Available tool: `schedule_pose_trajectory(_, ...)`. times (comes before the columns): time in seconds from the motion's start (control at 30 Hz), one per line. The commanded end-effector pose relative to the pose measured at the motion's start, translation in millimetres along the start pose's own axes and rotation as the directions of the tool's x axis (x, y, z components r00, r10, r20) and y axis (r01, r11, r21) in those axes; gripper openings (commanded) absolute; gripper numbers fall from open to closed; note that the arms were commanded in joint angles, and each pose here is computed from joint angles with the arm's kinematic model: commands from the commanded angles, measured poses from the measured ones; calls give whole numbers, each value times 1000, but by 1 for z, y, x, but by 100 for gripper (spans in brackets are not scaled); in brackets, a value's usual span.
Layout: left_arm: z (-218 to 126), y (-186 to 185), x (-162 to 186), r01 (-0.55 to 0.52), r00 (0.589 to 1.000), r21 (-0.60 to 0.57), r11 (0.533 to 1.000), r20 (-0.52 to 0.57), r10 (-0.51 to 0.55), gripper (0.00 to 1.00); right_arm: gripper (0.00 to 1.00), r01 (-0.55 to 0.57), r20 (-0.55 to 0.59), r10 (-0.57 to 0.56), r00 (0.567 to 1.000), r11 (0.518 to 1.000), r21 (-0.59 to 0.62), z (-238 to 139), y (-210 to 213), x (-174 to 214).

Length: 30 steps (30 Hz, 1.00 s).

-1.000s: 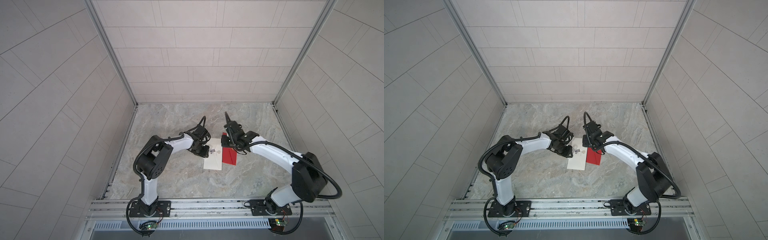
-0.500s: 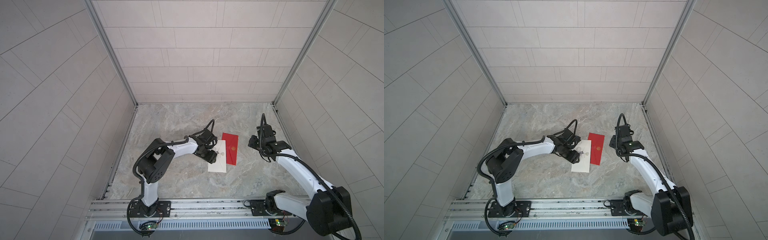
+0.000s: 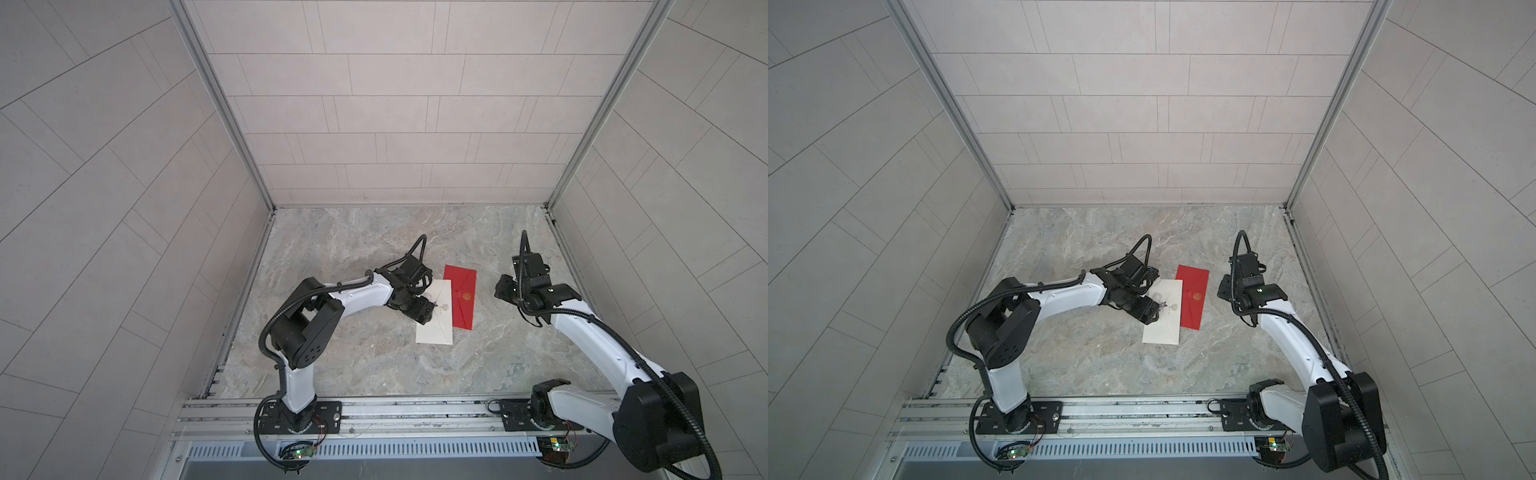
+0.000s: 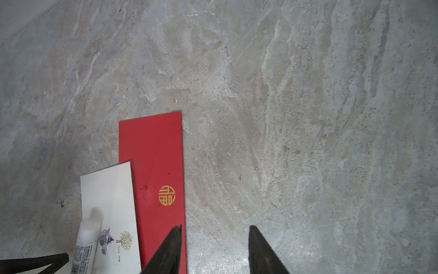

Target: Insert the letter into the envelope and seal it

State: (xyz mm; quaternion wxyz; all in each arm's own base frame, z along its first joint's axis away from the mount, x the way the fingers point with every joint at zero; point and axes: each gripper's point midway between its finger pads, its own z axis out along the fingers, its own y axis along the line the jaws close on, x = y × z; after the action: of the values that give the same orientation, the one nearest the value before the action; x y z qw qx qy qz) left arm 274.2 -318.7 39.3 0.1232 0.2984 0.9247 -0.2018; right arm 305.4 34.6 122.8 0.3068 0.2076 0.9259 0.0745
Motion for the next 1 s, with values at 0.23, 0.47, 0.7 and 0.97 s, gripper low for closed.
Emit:
schedule_pose_trajectory(0.23, -96, 17, -59, 36, 896, -165, 986, 442, 41, 85, 49, 12, 52, -18, 998, 993, 117, -12, -29, -11)
schedule_pose_trajectory(0.47, -255, 143, -15, 595, 594, -493, 635, 802, 65, 100, 58, -19, 315, -78, 946, 956, 293, -50, -58, -63)
schedule_pose_trajectory(0.7, -299, 244, 105, 827, 517, -530, 191, 848, 117, 100, 100, 91, 467, -249, 848, 938, 334, -13, -63, -66)
schedule_pose_trajectory(0.97, -239, 297, 112, 694, 714, -712, 107, 700, 28, 100, 100, 148, 418, -377, 826, 862, 485, 28, -73, -68)
